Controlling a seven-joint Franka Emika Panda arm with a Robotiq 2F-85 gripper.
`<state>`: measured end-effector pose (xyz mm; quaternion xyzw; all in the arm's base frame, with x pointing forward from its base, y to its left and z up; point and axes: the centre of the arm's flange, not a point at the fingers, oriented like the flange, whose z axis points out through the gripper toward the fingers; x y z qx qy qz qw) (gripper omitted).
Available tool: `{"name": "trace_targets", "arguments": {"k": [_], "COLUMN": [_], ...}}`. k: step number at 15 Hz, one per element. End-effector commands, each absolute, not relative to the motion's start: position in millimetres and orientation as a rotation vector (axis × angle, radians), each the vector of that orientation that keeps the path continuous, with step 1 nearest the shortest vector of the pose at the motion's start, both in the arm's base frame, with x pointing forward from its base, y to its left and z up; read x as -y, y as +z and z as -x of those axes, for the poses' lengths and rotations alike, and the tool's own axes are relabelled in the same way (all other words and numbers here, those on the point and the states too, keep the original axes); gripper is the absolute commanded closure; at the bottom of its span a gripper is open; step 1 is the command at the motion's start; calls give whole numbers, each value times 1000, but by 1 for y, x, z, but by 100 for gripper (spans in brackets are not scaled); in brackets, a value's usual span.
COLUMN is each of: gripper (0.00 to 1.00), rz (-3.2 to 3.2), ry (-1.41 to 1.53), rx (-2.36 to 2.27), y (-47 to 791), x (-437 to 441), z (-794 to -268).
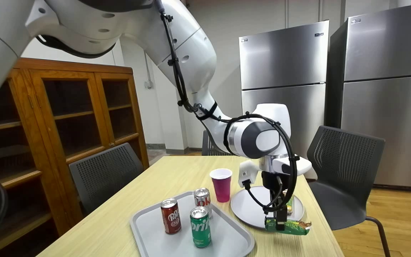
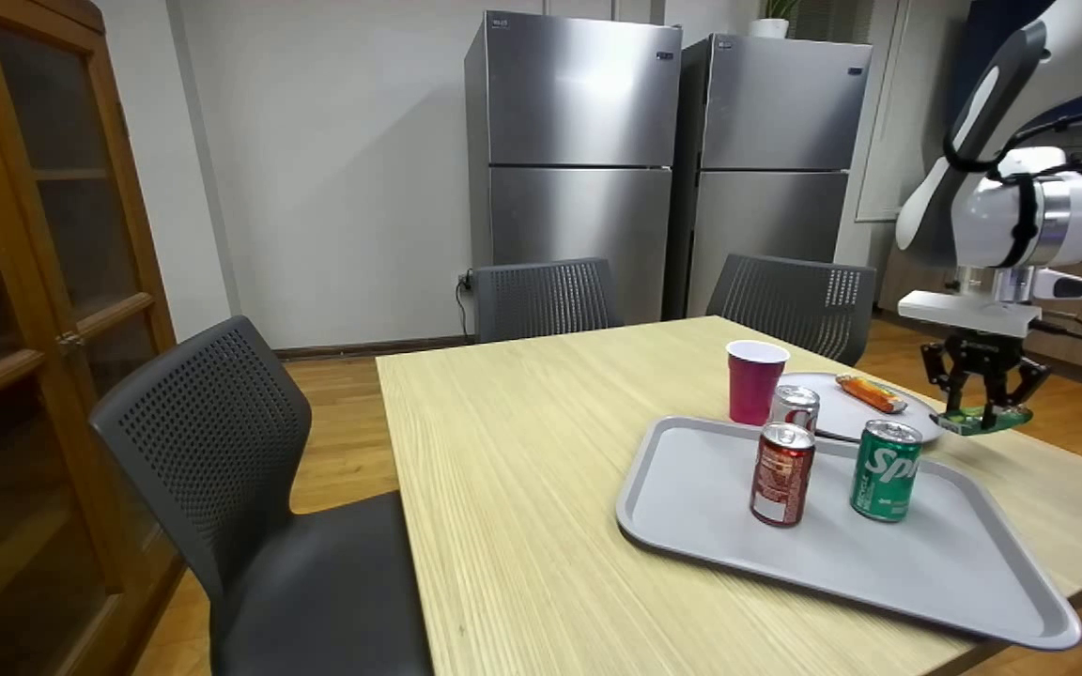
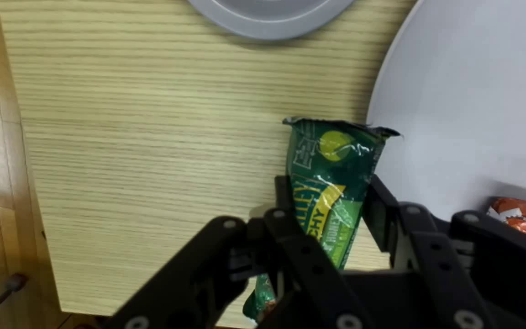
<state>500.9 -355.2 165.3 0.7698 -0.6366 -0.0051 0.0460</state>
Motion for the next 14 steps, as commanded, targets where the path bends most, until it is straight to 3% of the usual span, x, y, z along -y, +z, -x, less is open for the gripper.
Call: {"name": "trace_targets", "arguments": {"k": [1,14], "gripper": [84,84], "rz": [-2370,-2328], "ry": [12,-22], "rx": [1927,1927], "y": [167,136], "x": [351,351], "z": [-484,-472]}}
